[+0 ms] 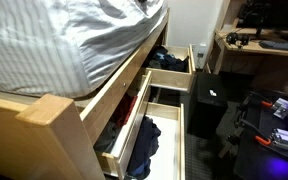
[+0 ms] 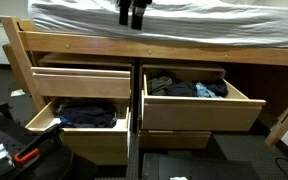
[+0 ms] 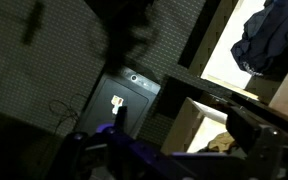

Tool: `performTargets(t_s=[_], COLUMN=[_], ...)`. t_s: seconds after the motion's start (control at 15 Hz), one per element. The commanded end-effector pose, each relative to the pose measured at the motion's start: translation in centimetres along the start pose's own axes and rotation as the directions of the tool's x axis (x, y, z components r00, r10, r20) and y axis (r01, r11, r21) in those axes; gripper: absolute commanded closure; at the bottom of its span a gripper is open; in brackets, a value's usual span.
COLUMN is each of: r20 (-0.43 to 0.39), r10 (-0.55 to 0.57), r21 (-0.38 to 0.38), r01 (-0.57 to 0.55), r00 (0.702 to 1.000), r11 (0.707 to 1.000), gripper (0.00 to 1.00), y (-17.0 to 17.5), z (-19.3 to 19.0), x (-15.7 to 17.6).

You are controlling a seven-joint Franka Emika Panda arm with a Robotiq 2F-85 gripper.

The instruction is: Close the top right and left drawers respectively

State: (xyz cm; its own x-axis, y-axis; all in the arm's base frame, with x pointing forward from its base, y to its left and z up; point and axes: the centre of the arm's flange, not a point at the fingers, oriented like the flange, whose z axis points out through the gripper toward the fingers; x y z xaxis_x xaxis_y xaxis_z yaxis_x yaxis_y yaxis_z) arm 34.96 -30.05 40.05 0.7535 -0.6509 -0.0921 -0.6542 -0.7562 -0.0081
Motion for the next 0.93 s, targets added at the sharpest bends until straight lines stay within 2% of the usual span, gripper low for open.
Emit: performTargets(t_s=[0.0, 0.07, 0.13, 0.33, 0.53, 0.67, 0.87], r20=[0.101, 0.132, 0.087, 0.129, 0.127, 0.209, 0.312], r10=[0.177, 0.216, 0.166, 0.220, 0.227, 0.226, 0.242], r21=[0.046, 0.070, 0.051, 0.044, 0.038, 0.030, -0.014], r01=[-0.182, -0.226, -0.171, -0.227, -0.234, -0.238, -0.250], r00=[0.979, 0.967, 0.982, 0.967, 0.966, 0.951, 0.919], r11=[0.982, 0.972, 0.984, 0.973, 0.972, 0.971, 0.968], gripper=[0.00, 0.00, 0.00, 0.00, 0.00, 0.00, 0.00], y=[5.2, 6.9, 4.9, 6.9, 6.2, 4.0, 2.1], z=[4.9, 6.3, 4.1, 6.8, 7.1, 12.1, 19.2], x=[6.4, 7.7, 3.1, 5.4, 5.8, 8.6, 8.9])
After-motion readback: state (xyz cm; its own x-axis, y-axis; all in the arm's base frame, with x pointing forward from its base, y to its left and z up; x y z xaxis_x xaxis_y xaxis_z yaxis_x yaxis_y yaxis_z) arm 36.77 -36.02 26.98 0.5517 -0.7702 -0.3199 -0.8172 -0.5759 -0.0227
